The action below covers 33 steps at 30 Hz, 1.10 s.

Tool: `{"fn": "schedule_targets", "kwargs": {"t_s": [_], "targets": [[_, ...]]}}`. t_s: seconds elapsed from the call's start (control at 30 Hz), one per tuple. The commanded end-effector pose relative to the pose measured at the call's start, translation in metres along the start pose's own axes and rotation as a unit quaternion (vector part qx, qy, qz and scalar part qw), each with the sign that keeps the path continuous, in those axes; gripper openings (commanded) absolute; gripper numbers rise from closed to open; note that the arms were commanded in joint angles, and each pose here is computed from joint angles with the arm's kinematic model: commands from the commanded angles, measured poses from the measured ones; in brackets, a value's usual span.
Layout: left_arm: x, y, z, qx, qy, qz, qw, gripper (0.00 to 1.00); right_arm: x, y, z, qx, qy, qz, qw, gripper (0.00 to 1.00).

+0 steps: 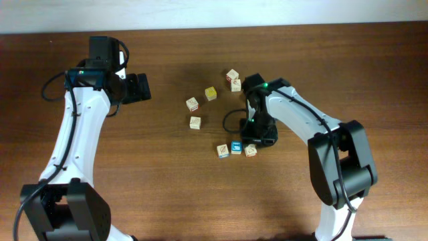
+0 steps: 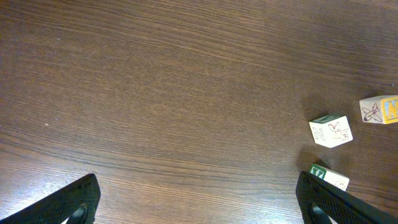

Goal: Rotate 3 blocks

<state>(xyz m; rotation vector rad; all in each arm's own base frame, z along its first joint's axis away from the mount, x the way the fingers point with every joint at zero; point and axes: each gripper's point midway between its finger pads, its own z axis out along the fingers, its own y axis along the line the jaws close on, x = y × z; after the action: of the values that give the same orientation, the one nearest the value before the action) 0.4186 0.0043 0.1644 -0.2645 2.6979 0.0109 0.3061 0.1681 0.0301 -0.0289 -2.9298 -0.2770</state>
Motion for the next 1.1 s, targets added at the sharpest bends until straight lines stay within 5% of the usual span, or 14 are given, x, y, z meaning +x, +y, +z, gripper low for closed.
{"fn": "schedule_targets", "kwargs": {"t_s": [0.0,0.33,0.67,1.07], "targets": [[-0.005,-0.001,-0.004,0.0,-0.008,-0.003,1.0,0.99,-0.018,0.002,-0.046,0.004,-0.068,-0.012,0.998,0.4],[-0.005,-0.001,-0.004,0.0,-0.008,-0.003,1.0,0.99,0.013,-0.047,0.0,0.056,-0.016,0.036,0.998,0.38],[-0.005,-0.001,-0.004,0.0,-0.008,-0.003,1.0,0.99,0.011,-0.02,0.016,0.007,-0.026,0.013,1.0,0.38],[-0.005,-0.001,-0.004,0.0,-0.008,-0.003,1.0,0.99,0.006,0.022,0.009,-0.027,-0.049,-0.145,0.988,0.4]]}}
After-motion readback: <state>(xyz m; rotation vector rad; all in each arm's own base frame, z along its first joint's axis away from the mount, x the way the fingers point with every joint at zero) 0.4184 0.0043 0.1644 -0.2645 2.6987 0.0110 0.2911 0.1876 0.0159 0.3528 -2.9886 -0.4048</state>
